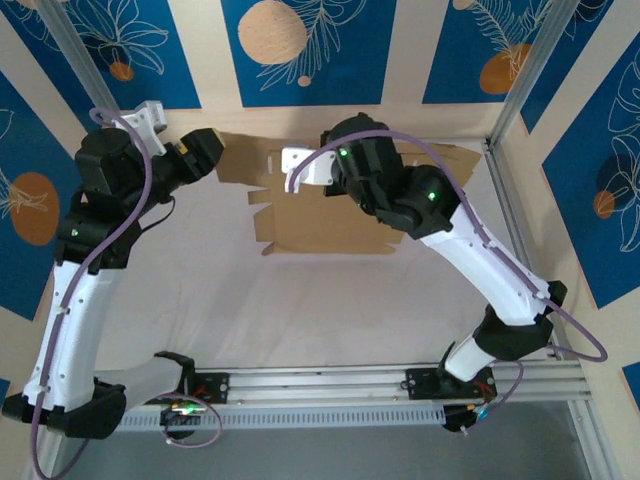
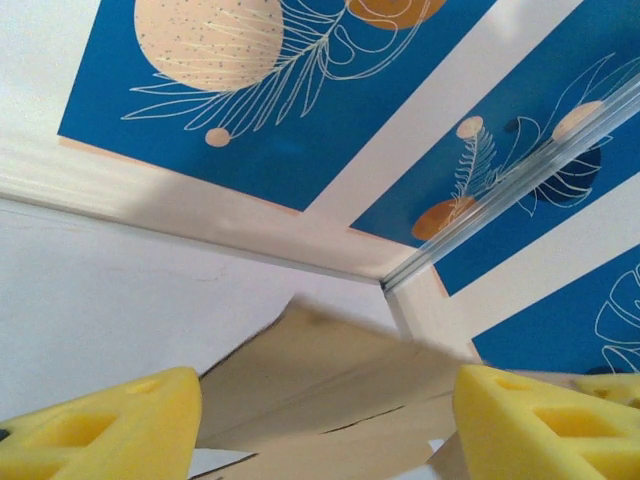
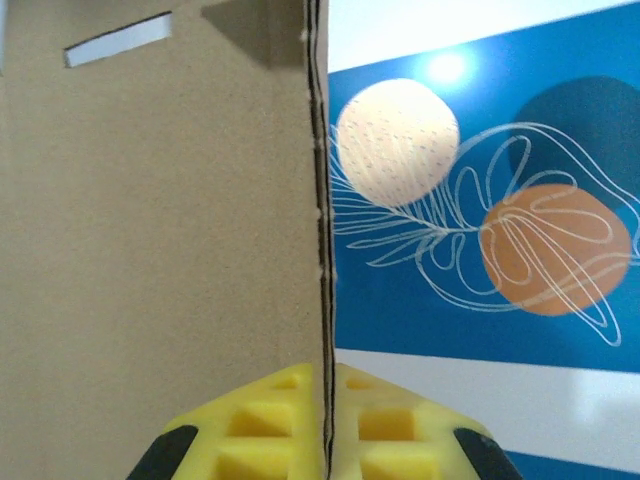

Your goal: Fold the paper box

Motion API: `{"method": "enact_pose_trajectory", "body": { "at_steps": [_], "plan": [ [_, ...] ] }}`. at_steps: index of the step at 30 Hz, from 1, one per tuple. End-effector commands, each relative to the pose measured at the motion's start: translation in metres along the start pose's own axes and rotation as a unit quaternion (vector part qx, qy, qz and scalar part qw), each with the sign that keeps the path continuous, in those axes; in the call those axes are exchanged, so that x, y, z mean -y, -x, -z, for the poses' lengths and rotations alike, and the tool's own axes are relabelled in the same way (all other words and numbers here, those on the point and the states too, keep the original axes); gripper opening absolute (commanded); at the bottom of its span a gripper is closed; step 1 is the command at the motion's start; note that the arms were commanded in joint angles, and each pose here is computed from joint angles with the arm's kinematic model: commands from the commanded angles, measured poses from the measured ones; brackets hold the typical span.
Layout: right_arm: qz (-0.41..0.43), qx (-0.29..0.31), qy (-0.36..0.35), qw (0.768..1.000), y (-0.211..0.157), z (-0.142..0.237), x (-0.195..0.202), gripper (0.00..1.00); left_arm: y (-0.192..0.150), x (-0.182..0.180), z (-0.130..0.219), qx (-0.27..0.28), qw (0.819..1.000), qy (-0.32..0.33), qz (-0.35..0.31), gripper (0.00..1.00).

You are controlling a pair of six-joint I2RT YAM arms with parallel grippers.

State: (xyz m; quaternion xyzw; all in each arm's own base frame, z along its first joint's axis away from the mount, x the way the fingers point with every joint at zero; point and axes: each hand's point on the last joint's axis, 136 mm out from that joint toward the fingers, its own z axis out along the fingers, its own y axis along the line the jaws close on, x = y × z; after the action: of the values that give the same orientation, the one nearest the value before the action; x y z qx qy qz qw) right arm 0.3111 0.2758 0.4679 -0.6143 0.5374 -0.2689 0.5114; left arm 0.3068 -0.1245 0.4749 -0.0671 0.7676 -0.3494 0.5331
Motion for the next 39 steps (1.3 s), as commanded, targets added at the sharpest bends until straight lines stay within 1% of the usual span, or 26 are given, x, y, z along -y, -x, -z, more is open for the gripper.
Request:
{"method": "enact_pose_trajectory", "body": {
  "at_steps": [1,4,8,11,13,16,19,22,24,27,29,32,36,39],
  "plan": [
    [-0.014,-0.006,-0.014,1.000,-0.007,-0.023,0.014,0.00,-0.007,-0.017,-0.012,-0.004,1.000,0.027,-0.011,0.68],
    [-0.053,-0.016,0.019,0.998,-0.021,-0.061,0.000,0.00,-0.019,-0.026,-0.026,-0.019,0.999,0.027,-0.016,0.67],
    [-0.084,-0.019,0.060,0.994,-0.036,-0.111,-0.032,0.00,-0.052,-0.045,-0.054,-0.073,0.997,0.029,0.003,0.66],
    [-0.064,-0.028,0.077,0.995,-0.049,-0.150,-0.061,0.00,-0.076,-0.061,-0.071,-0.106,0.994,0.035,0.015,0.65],
    [-0.045,-0.027,0.080,0.995,-0.054,-0.169,-0.076,0.00,-0.087,-0.073,-0.078,-0.115,0.992,0.046,0.019,0.64],
    [-0.024,-0.018,0.061,0.998,-0.058,-0.189,-0.088,0.00,-0.100,-0.089,-0.086,-0.125,0.990,0.065,0.022,0.64],
    [-0.015,-0.007,0.052,0.999,-0.061,-0.200,-0.105,0.00,-0.114,-0.109,-0.095,-0.132,0.987,0.089,0.025,0.63],
    [0.020,0.008,0.020,1.000,-0.064,-0.213,-0.122,0.00,-0.131,-0.128,-0.106,-0.140,0.984,0.104,0.030,0.60],
    [0.049,0.020,-0.003,0.999,-0.064,-0.219,-0.131,0.00,-0.141,-0.130,-0.114,-0.136,0.988,0.078,0.014,0.56],
    [0.068,0.025,-0.018,0.997,-0.067,-0.224,-0.145,0.00,-0.156,-0.139,-0.118,-0.123,0.991,0.057,-0.016,0.55],
    [0.064,0.028,-0.024,0.997,-0.067,-0.224,-0.145,0.00,-0.171,-0.150,-0.119,-0.136,0.988,0.060,-0.046,0.53],
    [0.053,0.034,-0.036,0.997,-0.066,-0.220,-0.139,0.00,-0.196,-0.169,-0.122,-0.174,0.980,0.076,-0.061,0.50],
    [0.049,0.038,-0.013,0.998,-0.066,-0.216,-0.148,0.00,-0.228,-0.187,-0.131,-0.191,0.978,0.073,-0.035,0.50],
    [0.040,0.035,-0.005,0.999,-0.068,-0.215,-0.152,0.00,-0.248,-0.207,-0.145,-0.213,0.973,0.093,-0.014,0.50]
  ]
}}
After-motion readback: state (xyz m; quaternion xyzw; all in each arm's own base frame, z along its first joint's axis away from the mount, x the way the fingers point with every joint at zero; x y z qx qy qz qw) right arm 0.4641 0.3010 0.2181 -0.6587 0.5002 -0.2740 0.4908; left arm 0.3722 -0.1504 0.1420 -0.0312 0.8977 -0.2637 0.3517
